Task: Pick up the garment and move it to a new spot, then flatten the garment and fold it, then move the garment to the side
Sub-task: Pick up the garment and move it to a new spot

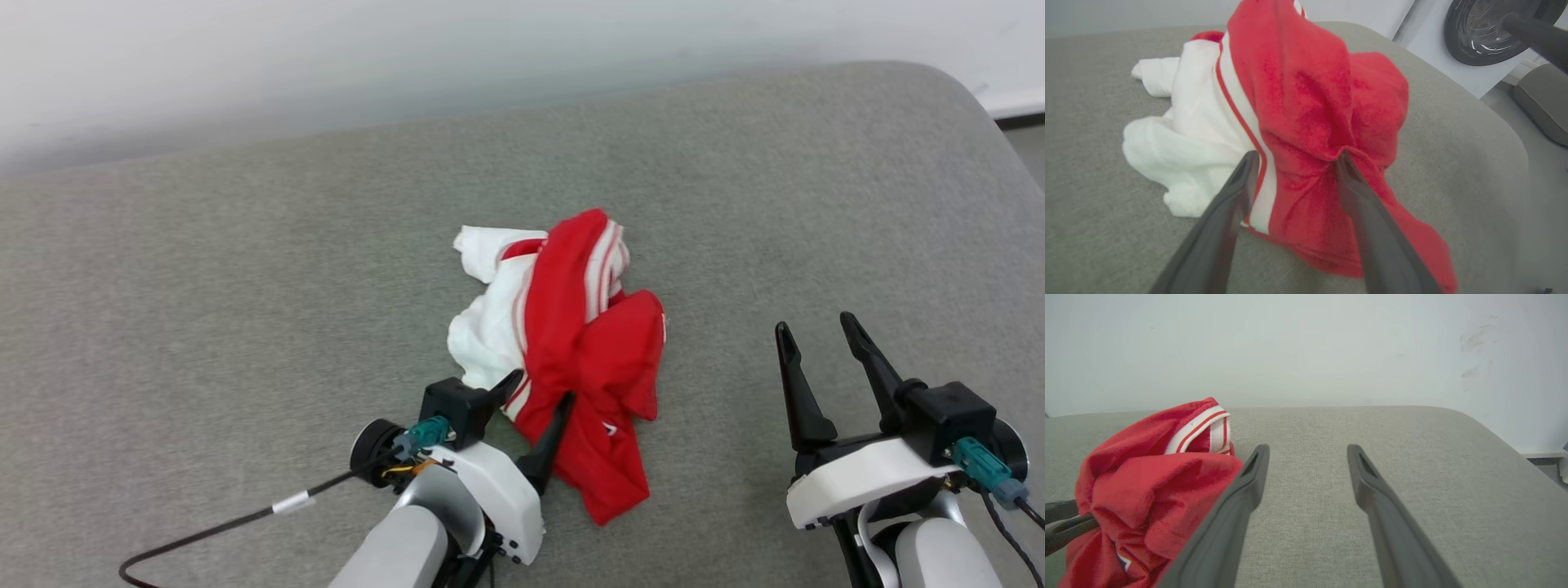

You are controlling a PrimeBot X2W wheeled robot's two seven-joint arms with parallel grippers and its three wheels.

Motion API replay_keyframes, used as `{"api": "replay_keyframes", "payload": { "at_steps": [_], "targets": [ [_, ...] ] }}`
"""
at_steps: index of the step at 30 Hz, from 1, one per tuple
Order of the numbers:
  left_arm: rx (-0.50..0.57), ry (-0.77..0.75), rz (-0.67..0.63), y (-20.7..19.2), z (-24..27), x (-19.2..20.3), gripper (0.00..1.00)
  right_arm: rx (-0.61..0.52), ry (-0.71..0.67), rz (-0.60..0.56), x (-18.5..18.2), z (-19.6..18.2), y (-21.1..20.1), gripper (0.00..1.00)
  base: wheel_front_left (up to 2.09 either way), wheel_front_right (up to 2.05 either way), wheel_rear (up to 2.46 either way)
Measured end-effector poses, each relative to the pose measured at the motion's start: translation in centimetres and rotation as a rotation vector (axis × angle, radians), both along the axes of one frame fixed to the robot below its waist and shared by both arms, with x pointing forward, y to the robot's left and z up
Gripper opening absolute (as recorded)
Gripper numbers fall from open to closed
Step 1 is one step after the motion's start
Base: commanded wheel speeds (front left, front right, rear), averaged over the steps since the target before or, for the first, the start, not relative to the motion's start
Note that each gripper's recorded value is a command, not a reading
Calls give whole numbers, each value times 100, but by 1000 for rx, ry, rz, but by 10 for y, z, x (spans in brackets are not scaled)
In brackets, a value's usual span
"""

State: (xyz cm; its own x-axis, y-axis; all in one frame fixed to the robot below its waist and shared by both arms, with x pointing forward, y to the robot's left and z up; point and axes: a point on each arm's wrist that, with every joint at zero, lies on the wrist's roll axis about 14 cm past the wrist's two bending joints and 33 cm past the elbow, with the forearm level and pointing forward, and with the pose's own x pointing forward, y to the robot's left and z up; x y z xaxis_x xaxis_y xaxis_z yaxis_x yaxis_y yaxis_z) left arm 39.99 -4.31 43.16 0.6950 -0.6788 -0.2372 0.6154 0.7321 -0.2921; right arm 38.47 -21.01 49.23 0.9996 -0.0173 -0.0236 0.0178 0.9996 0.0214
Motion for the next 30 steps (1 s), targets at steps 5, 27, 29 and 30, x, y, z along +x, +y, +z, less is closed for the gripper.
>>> {"api": "replay_keyframes", "payload": {
  "at_steps": [5,27,29,30],
  "targets": [
    [-82,-181,26,3,46,1,100,-3,-28,39,4,10,13,100,0,0,0],
    [-13,-397,638,187,96,-6,100,-14,-65,129,-14,35,44,100,0,0,0],
    [2,-393,659,197,93,-9,100,-14,-63,129,-15,35,44,100,0,0,0],
    [5,-391,663,199,92,-10,100,-15,-65,129,-15,36,44,100,0,0,0]
  ]
}}
